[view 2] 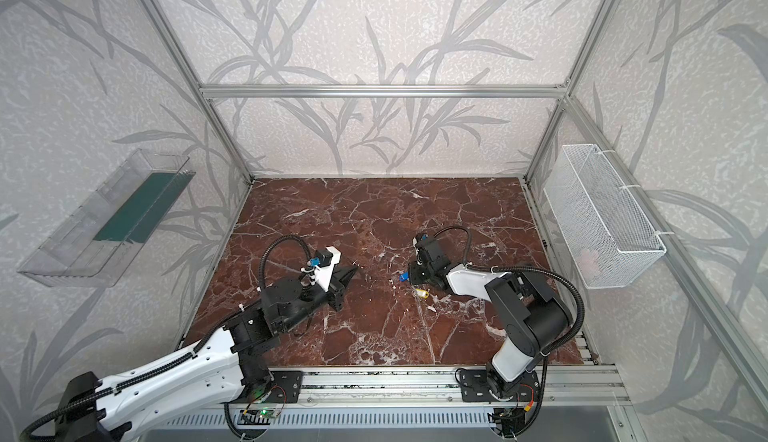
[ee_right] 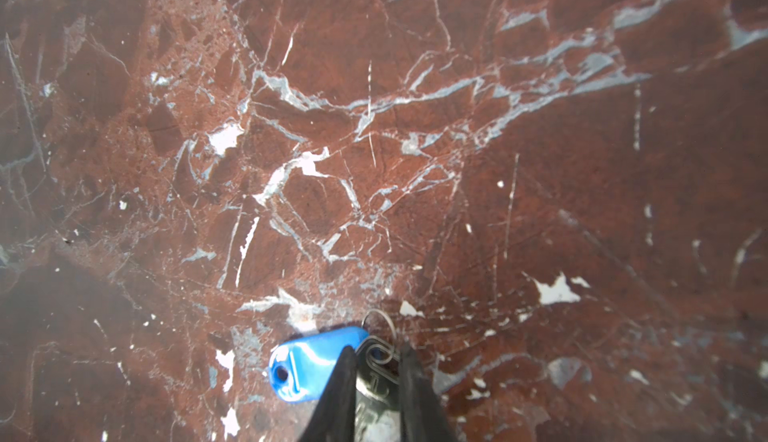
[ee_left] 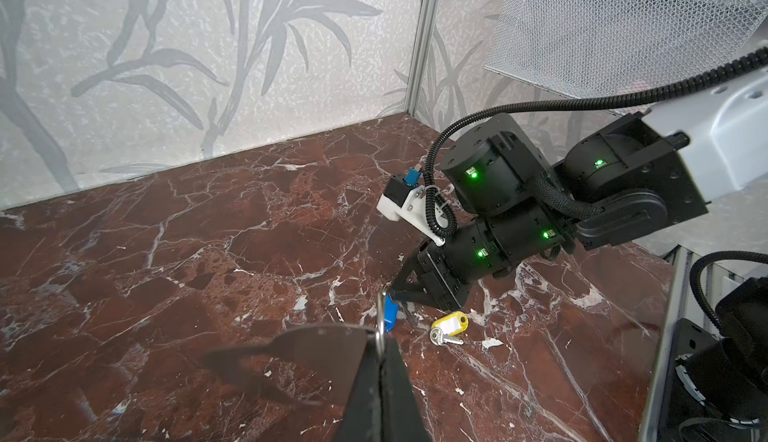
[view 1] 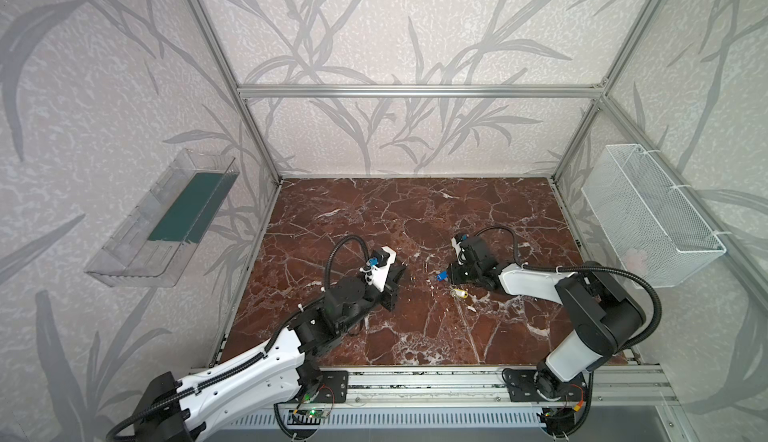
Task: Put the keys on the keyring
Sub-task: 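Grasp the blue-tagged key's ring with the right gripper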
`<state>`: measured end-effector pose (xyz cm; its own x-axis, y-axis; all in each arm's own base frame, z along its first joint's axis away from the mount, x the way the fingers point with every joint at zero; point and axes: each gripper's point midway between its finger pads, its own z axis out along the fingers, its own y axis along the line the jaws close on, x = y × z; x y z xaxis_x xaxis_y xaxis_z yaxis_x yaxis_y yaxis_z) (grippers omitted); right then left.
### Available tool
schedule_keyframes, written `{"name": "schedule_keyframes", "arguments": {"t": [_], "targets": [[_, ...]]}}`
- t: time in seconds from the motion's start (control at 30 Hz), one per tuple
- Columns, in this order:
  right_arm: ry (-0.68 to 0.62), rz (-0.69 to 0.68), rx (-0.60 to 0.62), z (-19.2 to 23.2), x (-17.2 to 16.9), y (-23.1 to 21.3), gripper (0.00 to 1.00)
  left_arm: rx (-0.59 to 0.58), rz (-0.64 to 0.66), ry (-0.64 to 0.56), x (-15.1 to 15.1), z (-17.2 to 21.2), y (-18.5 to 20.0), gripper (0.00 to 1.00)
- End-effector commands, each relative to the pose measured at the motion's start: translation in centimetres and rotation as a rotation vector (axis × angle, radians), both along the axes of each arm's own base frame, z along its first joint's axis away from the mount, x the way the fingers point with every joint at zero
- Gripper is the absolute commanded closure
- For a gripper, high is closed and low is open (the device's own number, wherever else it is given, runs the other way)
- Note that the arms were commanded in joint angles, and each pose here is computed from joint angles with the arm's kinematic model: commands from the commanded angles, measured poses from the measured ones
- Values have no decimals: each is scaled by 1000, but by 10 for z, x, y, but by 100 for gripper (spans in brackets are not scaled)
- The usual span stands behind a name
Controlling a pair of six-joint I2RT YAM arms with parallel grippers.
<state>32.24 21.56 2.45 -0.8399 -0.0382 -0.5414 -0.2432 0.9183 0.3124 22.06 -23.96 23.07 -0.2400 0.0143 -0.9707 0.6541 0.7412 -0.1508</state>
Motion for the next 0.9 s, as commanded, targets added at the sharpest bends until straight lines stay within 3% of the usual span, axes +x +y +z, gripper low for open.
{"name": "schedule_keyframes", "arguments": {"t": [0.0, 0.3, 0.6, 0.7, 0.87], "targets": [[-8, 0, 9, 2, 6, 3, 82, -15, 16, -7, 3, 5, 2, 100], [-13, 5, 0, 0, 12, 5, 85, -13, 10, 3, 3, 2, -1, 100], [-17, 9, 0, 2, 14, 7, 100, -15, 6, 9, 3, 0, -2, 100], [-30, 16, 3, 9, 12, 6, 99, -14, 6, 9, 3, 0, -2, 100], [-65, 26, 5, 24, 13, 5, 87, -13, 7, 11, 3, -2, -2, 100]]}}
